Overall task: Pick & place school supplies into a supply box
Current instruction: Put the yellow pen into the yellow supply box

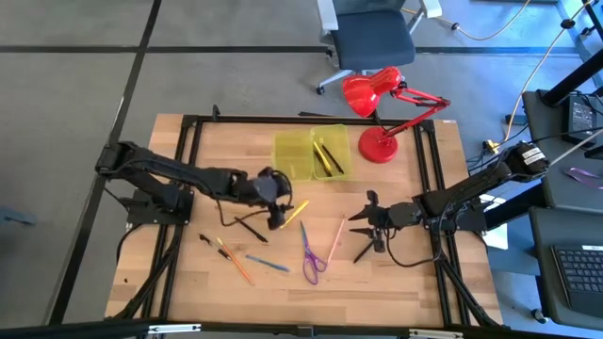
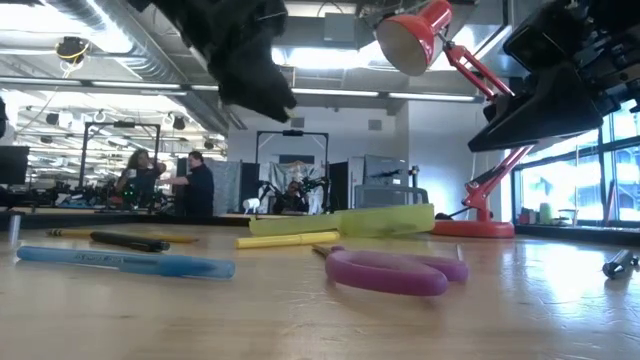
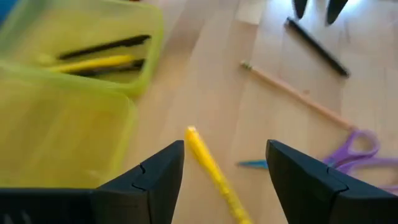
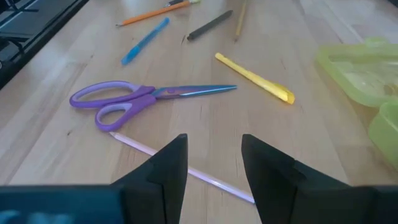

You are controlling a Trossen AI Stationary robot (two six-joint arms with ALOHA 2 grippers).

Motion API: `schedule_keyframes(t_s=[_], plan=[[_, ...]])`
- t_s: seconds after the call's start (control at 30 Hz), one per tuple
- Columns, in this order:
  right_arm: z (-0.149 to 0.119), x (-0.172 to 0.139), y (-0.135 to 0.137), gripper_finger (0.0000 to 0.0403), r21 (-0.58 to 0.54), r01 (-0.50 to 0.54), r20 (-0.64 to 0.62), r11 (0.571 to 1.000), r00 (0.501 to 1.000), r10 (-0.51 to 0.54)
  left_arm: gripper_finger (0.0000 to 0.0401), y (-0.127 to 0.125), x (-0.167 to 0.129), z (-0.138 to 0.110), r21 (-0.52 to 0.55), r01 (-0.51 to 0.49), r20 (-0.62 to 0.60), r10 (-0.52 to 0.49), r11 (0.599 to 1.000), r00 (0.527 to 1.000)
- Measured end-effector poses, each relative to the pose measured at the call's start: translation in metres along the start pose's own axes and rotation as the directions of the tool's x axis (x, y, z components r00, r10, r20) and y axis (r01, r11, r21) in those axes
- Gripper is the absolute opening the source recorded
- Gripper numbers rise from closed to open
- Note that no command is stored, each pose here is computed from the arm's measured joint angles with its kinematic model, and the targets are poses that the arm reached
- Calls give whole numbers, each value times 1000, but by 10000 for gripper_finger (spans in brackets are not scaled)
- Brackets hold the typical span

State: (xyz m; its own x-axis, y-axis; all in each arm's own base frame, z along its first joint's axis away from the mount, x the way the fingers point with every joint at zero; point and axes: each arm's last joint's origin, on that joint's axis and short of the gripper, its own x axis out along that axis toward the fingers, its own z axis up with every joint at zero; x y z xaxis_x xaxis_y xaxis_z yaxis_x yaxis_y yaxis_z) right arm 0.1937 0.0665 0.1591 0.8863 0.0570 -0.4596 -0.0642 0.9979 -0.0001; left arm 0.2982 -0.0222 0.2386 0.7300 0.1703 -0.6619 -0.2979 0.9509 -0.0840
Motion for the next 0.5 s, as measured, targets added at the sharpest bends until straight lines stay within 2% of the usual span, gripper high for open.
schedule_keyframes(t_s=[0.17,0.37,0.5], plan=[[-1,0,0,156,35,1,-5,999,1000,-1,219,-17,30,-5,-47,-42,-65,39,998,997],[0,0,0,156,60,1,-3,998,1000,0,219,-19,74,-3,-71,-103,-134,93,992,987],[0,0,0,156,75,1,-2,997,1000,-1,219,-21,95,-8,-44,-179,-170,169,983,971]])
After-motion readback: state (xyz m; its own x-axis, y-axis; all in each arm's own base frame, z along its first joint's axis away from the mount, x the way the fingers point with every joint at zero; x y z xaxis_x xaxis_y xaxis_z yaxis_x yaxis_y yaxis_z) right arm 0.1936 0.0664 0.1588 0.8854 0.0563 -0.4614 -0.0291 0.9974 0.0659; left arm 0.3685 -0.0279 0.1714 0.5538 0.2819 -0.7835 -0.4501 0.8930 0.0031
